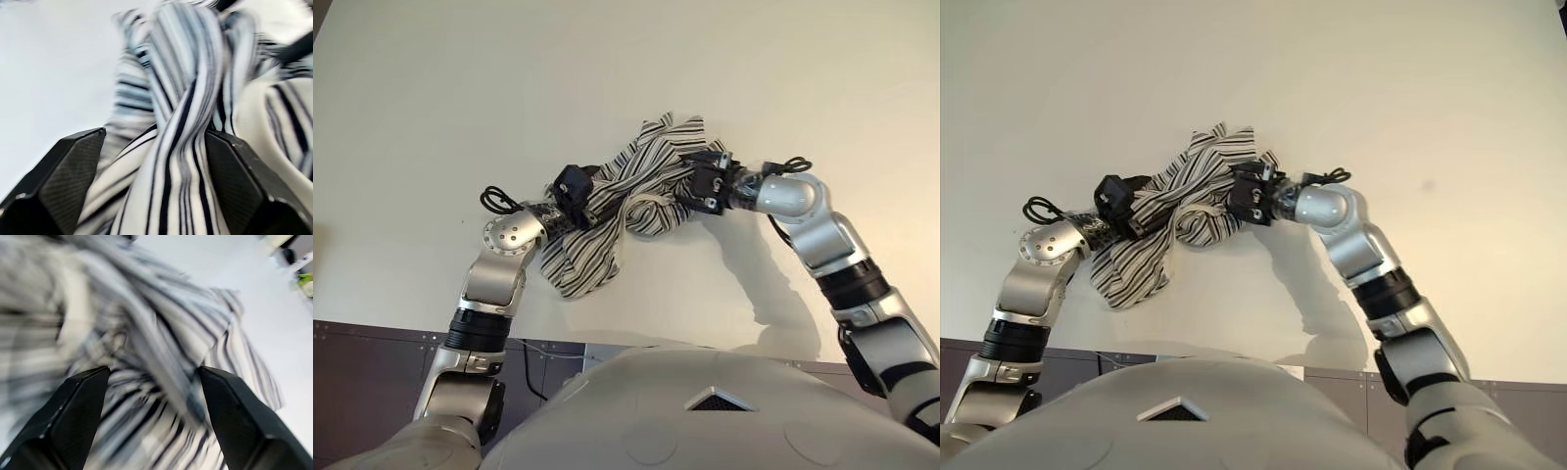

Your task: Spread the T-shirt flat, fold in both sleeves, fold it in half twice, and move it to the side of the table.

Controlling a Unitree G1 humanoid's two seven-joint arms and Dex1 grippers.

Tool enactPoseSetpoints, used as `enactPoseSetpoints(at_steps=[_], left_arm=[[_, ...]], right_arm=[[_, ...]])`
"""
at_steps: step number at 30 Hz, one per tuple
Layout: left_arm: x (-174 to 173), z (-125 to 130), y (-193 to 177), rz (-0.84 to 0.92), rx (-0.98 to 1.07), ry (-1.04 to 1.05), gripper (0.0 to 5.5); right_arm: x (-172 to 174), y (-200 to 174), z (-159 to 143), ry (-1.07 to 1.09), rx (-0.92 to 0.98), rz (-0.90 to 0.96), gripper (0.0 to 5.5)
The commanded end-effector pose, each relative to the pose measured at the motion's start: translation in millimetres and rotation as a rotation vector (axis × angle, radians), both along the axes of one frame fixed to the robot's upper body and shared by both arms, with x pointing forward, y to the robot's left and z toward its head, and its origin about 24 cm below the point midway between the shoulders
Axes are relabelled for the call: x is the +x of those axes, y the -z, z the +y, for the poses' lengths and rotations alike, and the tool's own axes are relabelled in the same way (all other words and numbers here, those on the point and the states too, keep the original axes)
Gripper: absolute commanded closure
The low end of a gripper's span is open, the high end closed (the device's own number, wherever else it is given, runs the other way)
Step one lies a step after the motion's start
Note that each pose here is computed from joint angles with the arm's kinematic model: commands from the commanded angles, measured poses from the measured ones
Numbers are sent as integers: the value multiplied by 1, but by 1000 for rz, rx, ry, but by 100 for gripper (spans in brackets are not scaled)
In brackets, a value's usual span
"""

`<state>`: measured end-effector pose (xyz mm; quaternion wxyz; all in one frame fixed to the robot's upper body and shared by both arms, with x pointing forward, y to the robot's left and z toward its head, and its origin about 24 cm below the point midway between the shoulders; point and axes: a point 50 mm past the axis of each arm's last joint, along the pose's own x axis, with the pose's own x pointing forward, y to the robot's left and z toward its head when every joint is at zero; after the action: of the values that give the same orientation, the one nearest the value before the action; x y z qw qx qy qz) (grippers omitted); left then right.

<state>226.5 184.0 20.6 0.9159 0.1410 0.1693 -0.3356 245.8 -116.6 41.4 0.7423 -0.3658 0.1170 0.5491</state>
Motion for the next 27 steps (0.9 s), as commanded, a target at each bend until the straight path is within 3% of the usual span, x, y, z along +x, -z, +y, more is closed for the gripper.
enactPoseSetpoints(at_steps=[1,6,10,13,18,20,23,27], left_arm=[[0,20,4,-1,60,-98,190],[1,21,-10,-32,15,-67,190],[-6,18,-18,-5,-31,13,190],[-11,15,-8,44,11,65,190],[-22,7,8,92,79,148,190],[-27,7,14,110,128,210,190],[-38,13,13,117,176,285,190],[-26,33,-18,8,160,275,190]], right_arm=[[-25,2,-35,-77,-153,155,214],[-7,-14,-31,3,-69,73,214],[17,-44,-2,72,160,-195,214],[16,-20,4,-77,-40,-421,214],[33,3,22,6,38,-445,214],[44,4,24,85,57,-415,214],[52,5,17,261,187,-179,214],[13,-23,18,23,409,221,214]])
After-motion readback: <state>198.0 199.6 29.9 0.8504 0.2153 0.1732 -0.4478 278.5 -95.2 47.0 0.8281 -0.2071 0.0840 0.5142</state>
